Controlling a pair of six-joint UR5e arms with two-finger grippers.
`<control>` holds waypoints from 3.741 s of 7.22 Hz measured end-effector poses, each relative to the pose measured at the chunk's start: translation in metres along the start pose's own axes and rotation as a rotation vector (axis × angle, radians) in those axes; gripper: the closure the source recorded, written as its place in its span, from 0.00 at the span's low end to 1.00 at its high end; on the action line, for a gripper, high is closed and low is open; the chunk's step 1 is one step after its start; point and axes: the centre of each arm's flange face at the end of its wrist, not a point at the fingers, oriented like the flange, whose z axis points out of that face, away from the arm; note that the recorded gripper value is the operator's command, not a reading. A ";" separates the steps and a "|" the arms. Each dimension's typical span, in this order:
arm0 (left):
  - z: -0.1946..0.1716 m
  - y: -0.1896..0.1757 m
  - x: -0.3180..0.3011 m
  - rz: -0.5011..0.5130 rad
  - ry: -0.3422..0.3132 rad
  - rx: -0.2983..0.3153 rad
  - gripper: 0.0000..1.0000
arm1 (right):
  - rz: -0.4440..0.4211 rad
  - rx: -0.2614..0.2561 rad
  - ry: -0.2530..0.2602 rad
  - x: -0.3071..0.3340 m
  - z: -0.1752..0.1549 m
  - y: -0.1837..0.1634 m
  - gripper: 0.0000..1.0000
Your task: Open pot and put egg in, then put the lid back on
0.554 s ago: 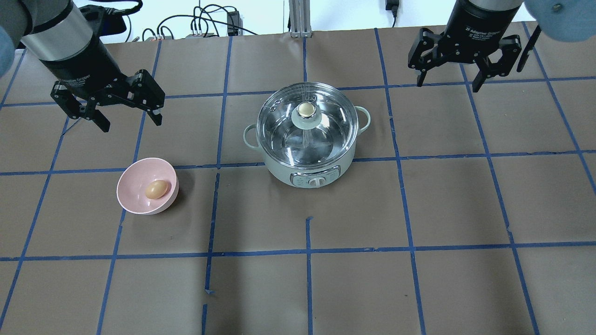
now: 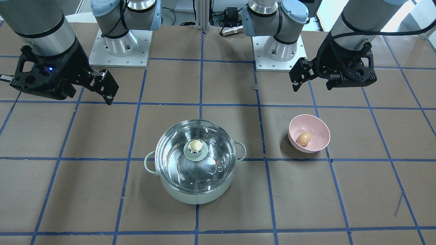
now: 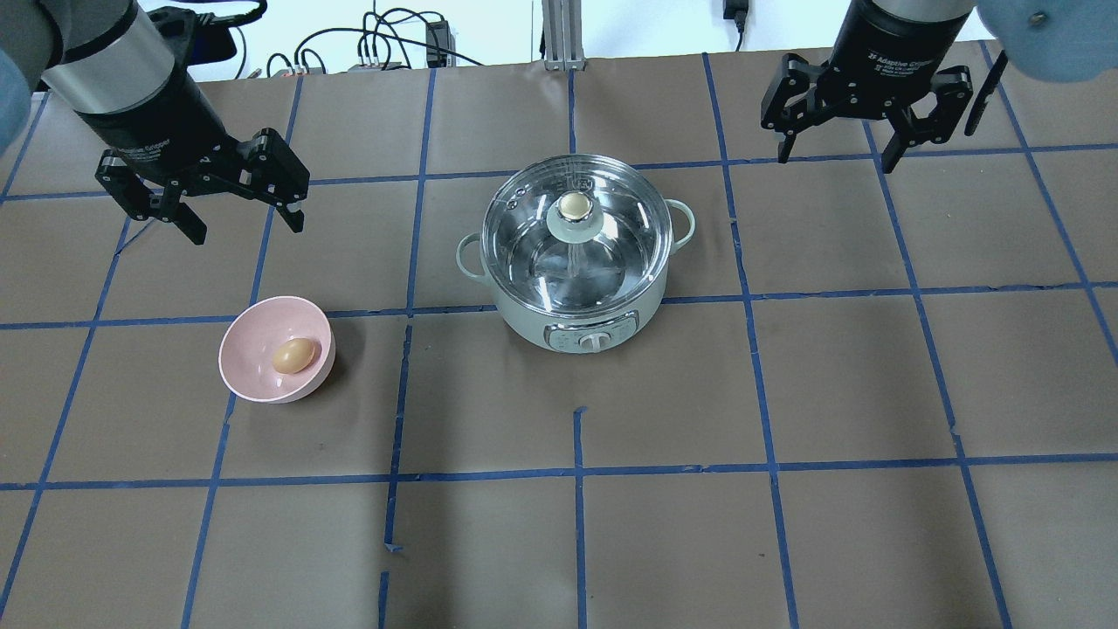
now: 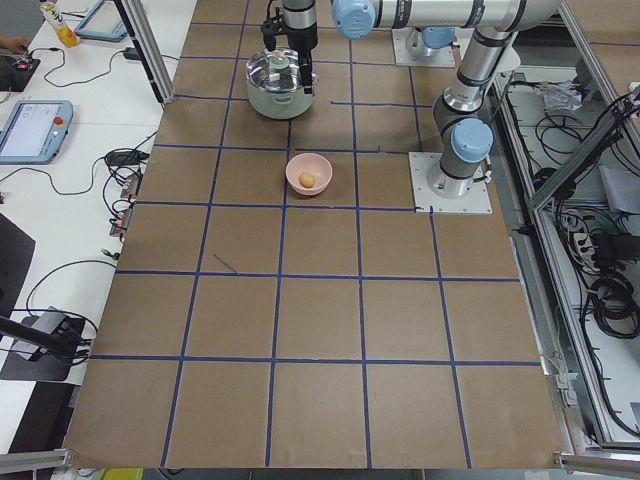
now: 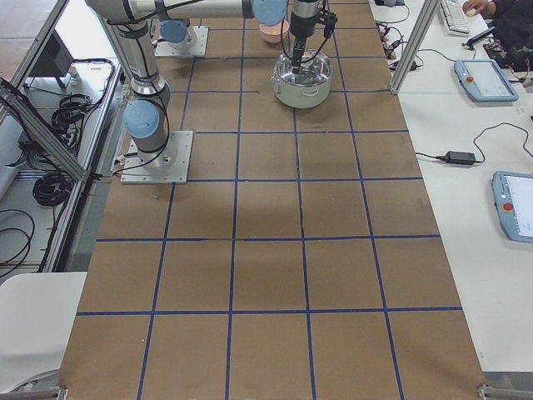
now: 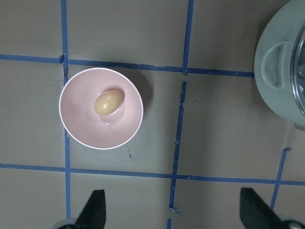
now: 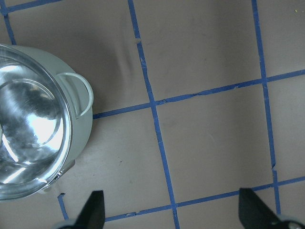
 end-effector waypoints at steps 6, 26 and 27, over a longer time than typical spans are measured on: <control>0.038 0.001 -0.013 0.165 -0.014 -0.065 0.00 | -0.117 0.039 -0.021 -0.132 0.048 -0.010 0.00; 0.259 -0.008 -0.107 0.306 -0.013 -0.024 0.01 | -0.164 0.066 -0.039 -0.246 0.144 -0.002 0.76; 0.266 -0.007 -0.107 0.307 -0.019 -0.033 0.01 | -0.165 0.068 -0.039 -0.245 0.143 -0.002 0.78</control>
